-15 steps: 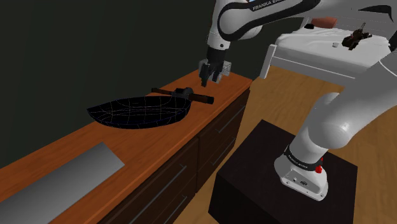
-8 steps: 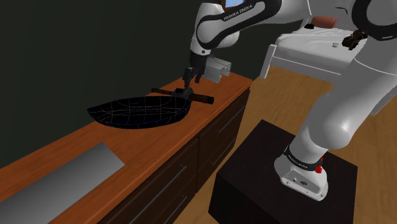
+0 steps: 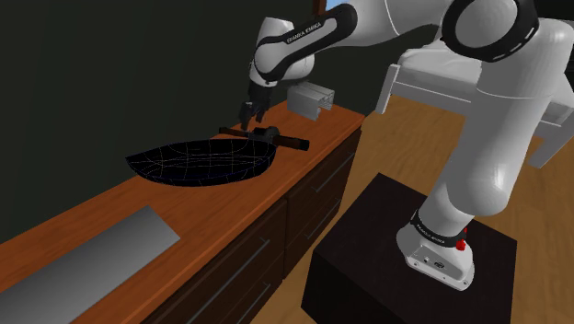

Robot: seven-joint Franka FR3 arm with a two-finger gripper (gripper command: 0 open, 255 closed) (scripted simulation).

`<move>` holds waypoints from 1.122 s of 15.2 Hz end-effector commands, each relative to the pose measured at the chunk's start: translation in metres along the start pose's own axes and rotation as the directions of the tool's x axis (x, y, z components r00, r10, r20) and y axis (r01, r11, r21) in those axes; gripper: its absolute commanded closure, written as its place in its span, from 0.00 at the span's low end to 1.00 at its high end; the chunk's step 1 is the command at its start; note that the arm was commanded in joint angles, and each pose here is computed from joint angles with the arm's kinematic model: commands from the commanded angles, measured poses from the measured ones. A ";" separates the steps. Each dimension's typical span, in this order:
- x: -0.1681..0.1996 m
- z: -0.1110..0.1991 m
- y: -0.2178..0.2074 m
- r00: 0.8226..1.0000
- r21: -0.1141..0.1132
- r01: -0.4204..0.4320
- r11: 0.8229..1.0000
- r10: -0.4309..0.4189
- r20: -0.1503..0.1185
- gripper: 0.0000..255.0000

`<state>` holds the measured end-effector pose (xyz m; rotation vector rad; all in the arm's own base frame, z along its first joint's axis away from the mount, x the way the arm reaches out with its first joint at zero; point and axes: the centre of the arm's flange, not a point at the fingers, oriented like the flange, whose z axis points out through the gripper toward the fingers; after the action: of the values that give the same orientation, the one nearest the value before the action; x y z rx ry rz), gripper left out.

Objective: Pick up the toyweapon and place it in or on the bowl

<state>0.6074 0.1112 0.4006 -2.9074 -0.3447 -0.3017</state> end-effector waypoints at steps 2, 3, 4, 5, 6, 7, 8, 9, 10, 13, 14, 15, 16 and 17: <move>0.011 0.019 -0.001 1.000 0.003 0.011 1.000 -0.011 -0.010 0.00; 0.011 0.024 -0.001 1.000 0.003 0.011 1.000 -0.011 -0.010 0.00; 0.011 0.029 -0.001 1.000 0.003 0.011 1.000 -0.011 -0.010 0.00; 0.011 0.035 -0.001 1.000 0.003 0.011 1.000 -0.011 -0.010 0.00; 0.011 0.040 -0.001 1.000 0.003 0.011 1.000 -0.011 -0.010 0.00; 0.011 0.045 -0.001 1.000 0.003 0.011 1.000 -0.011 -0.010 0.00; 0.011 0.048 -0.001 1.000 0.003 0.011 1.000 -0.011 -0.010 0.00; 0.011 0.048 -0.001 1.000 0.003 0.011 1.000 -0.011 -0.010 0.00; 0.011 0.048 -0.001 1.000 0.003 0.011 1.000 -0.011 -0.010 0.00; 0.011 0.048 -0.001 1.000 0.003 0.011 1.000 -0.011 -0.010 0.00; 0.011 0.048 -0.001 1.000 0.003 0.011 1.000 -0.011 -0.010 0.00; 0.011 0.048 -0.001 1.000 0.003 0.011 1.000 -0.011 -0.010 0.00; 0.011 0.048 -0.001 1.000 0.003 0.011 1.000 -0.011 -0.010 0.00; 0.011 0.048 -0.001 1.000 0.003 0.011 1.000 -0.011 -0.010 1.00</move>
<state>0.6264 0.1248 0.3570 -2.9006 -0.3591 -0.3168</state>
